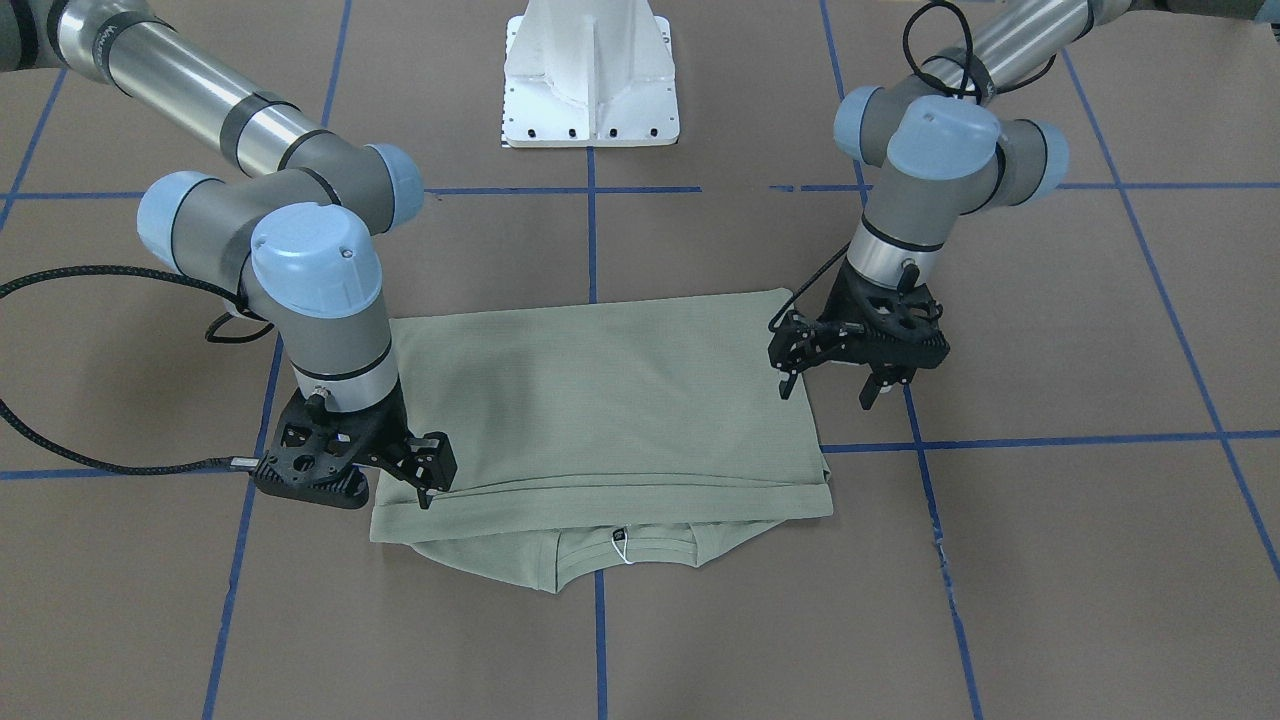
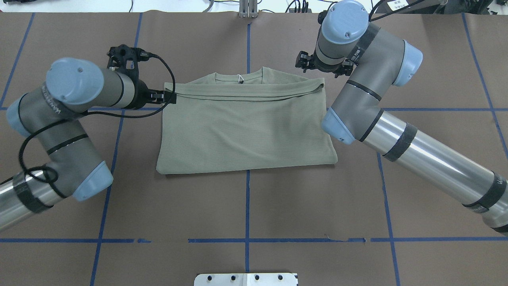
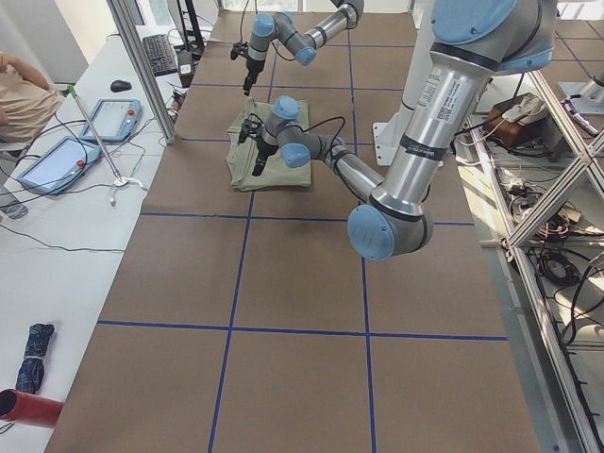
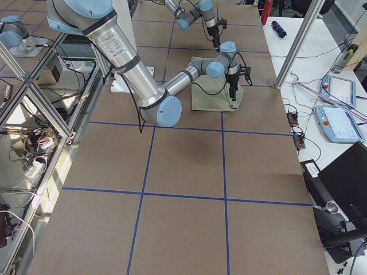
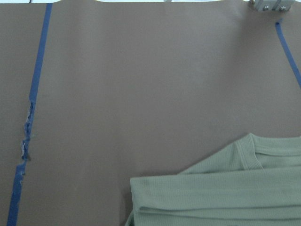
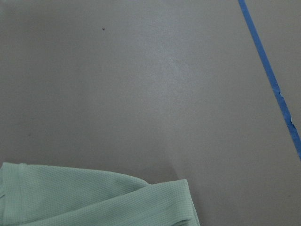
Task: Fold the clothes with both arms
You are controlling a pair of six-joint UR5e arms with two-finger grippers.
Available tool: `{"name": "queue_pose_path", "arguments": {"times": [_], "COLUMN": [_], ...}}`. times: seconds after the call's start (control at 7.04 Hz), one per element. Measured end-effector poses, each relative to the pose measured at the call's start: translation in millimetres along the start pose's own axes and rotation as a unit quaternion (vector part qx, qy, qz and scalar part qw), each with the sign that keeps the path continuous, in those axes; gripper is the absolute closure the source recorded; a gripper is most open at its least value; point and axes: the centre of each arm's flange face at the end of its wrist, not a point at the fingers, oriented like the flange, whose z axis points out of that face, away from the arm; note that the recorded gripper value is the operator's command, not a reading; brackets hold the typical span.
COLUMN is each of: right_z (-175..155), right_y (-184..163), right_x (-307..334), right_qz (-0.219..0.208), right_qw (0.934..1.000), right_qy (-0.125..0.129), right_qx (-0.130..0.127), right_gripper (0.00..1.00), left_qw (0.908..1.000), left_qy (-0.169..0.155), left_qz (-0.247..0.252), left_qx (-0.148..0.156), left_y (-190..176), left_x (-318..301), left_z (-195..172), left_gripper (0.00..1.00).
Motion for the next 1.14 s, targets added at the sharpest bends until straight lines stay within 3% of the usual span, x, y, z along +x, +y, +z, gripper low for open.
{"name": "queue_pose_path", "arguments": {"times": [0.14, 0.43, 0.85, 0.99, 1.14], "right_z": [-3, -4, -6, -6, -6], "right_y": [2, 3, 4, 4, 4], "right_x": [2, 2, 1, 1, 1], "right_qz": [-0.001, -0.002, -0.003, -0.003, -0.003], "right_qw": [1.0000, 1.0000, 1.0000, 1.0000, 1.0000], "right_qy": [-0.003, -0.004, -0.007, -0.007, -0.007], "right_qx": [0.001, 0.001, 0.002, 0.003, 0.003], "right_gripper": [0.00, 0.00, 0.00, 0.00, 0.00], "left_qw": [0.9996, 0.9961, 0.9925, 0.9922, 0.9914], "left_qy": [0.018, 0.037, 0.025, 0.021, 0.020], "left_qz": [-0.018, -0.076, -0.113, -0.117, -0.123], "left_qx": [-0.013, -0.027, -0.038, -0.040, -0.041], "left_y": [36, 109, 148, 151, 151], "left_x": [0, 9, 2, 0, 0], "left_z": [-13, -5, 18, 21, 23], "left_gripper": [0.18, 0.30, 0.37, 0.62, 0.97]}}
